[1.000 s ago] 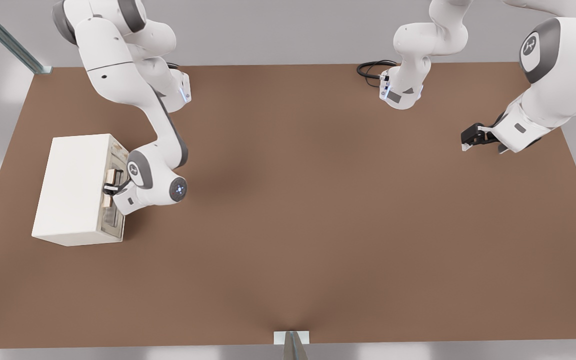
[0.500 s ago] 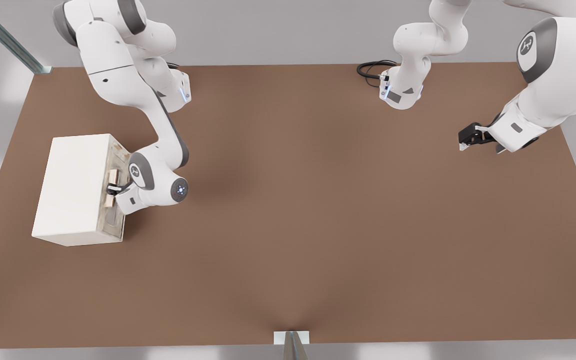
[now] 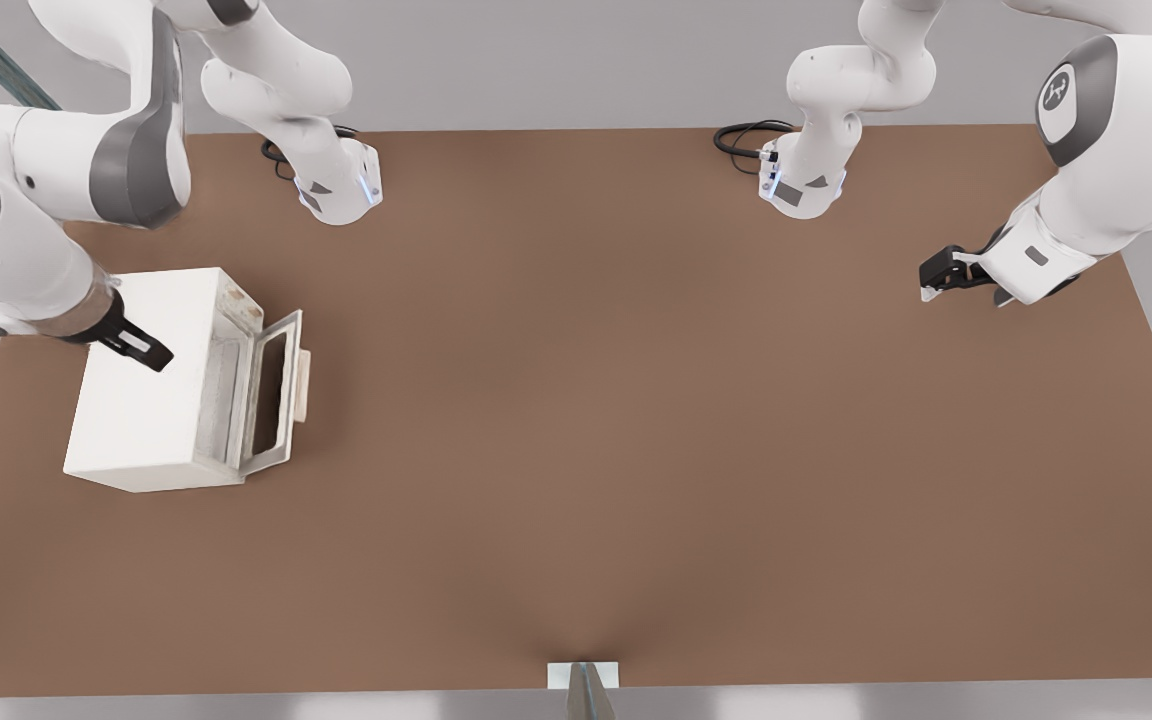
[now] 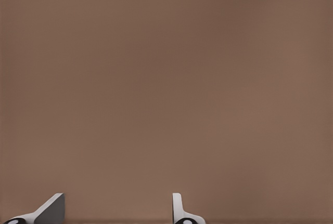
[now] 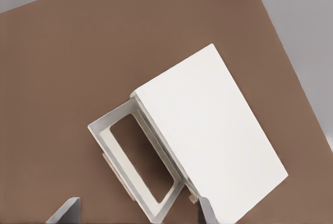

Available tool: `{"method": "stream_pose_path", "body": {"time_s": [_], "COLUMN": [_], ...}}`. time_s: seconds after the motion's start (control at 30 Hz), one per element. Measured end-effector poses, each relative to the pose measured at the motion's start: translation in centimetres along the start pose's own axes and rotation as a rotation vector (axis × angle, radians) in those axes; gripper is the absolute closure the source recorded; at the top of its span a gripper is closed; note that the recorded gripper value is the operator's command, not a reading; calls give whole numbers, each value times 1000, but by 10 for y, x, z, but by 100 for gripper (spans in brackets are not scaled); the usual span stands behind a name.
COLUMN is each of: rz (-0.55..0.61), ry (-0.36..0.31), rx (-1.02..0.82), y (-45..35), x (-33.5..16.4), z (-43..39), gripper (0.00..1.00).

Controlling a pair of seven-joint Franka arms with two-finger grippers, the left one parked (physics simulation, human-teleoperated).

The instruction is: Keep left arm still and open the oven door with right arm

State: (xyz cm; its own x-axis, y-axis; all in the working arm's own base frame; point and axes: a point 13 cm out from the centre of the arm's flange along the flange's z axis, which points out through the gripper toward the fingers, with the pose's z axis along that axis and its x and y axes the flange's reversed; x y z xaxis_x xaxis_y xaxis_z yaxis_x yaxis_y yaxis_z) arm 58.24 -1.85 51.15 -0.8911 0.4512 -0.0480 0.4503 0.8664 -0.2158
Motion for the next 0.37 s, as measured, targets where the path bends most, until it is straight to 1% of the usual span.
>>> {"method": "stream_pose_path", "body": {"time_s": [0.07,0.2,0.37], "rz": [-59,-174,-279], "ry": [-17,-19,-24], "rx": [-37,-87,-111], "y": [9,27,34], "x": [-10,-11,-11], "z": [-7,-8,-8], "gripper": [0,0,0]}}
